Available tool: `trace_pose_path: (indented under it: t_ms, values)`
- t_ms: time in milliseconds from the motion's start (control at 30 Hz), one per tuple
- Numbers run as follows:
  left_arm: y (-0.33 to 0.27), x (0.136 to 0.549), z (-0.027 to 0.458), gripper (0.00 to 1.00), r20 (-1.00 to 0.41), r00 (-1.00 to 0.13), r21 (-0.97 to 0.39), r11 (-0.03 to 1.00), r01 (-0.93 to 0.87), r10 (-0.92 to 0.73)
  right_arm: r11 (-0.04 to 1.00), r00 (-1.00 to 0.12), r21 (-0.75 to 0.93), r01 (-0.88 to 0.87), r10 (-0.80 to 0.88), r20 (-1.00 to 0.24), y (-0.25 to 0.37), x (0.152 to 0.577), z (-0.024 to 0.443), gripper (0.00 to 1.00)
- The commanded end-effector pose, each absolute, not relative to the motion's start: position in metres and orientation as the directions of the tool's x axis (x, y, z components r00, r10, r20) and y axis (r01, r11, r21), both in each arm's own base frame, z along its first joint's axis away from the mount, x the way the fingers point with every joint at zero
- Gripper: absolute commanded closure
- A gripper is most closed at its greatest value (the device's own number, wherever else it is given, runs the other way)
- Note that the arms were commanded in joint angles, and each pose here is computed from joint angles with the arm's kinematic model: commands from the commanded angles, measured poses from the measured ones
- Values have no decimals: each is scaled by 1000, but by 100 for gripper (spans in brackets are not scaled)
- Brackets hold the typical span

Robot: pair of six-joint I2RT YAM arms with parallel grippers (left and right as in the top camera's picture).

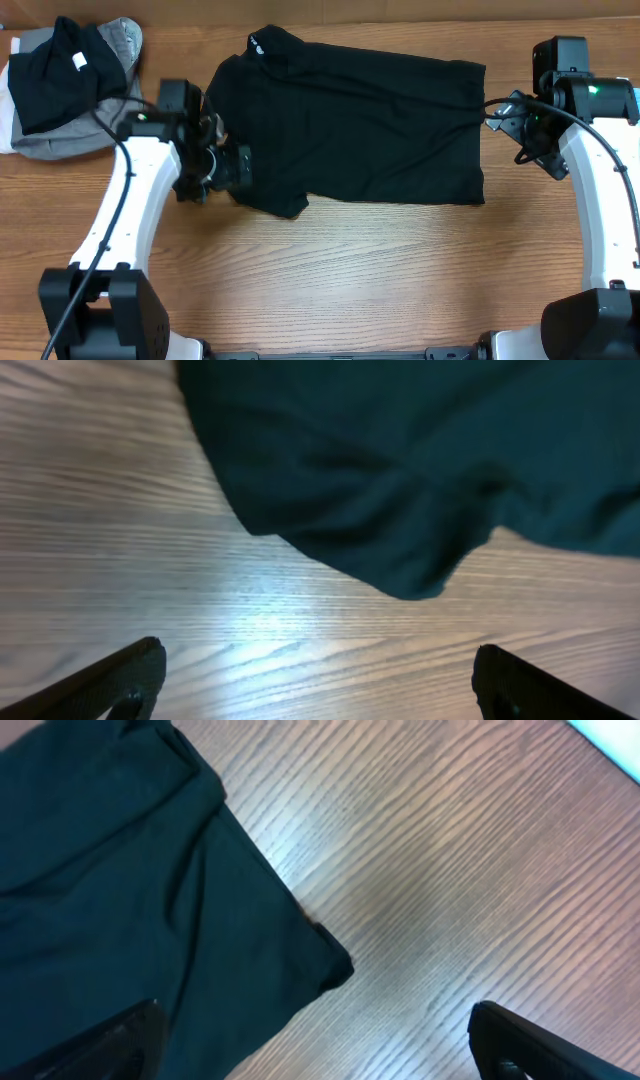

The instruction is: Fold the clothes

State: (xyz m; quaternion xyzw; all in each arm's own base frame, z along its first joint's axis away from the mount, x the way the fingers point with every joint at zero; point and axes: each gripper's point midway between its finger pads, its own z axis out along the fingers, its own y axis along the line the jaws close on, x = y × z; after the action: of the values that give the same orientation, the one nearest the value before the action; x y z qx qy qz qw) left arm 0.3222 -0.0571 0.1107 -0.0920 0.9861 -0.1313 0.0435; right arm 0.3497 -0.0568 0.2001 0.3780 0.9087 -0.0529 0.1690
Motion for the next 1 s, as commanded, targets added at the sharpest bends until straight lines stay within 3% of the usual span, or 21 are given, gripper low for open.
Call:
trace_pose_path:
  t_ms: [0,233,767,967]
  values:
    - [-74,311,96,0,-56,-990,-302,947,-110,-132,704,-640,41,709,666,-383,-63,352,208,0]
    - [-86,320,72,0,-91,-988,-303,949,-90,-122,705,-641,44,708,667,-381,-62,352,208,0]
    - [-99,294,15,0,117,-987,-216,967,-136,-112,705,-662,5,709,668,-340,-62,346,188,0]
    - [-102,300,0,0,115,-988,-216,968,-130,-107,705,-662,4,709,669,-337,-62,347,187,0]
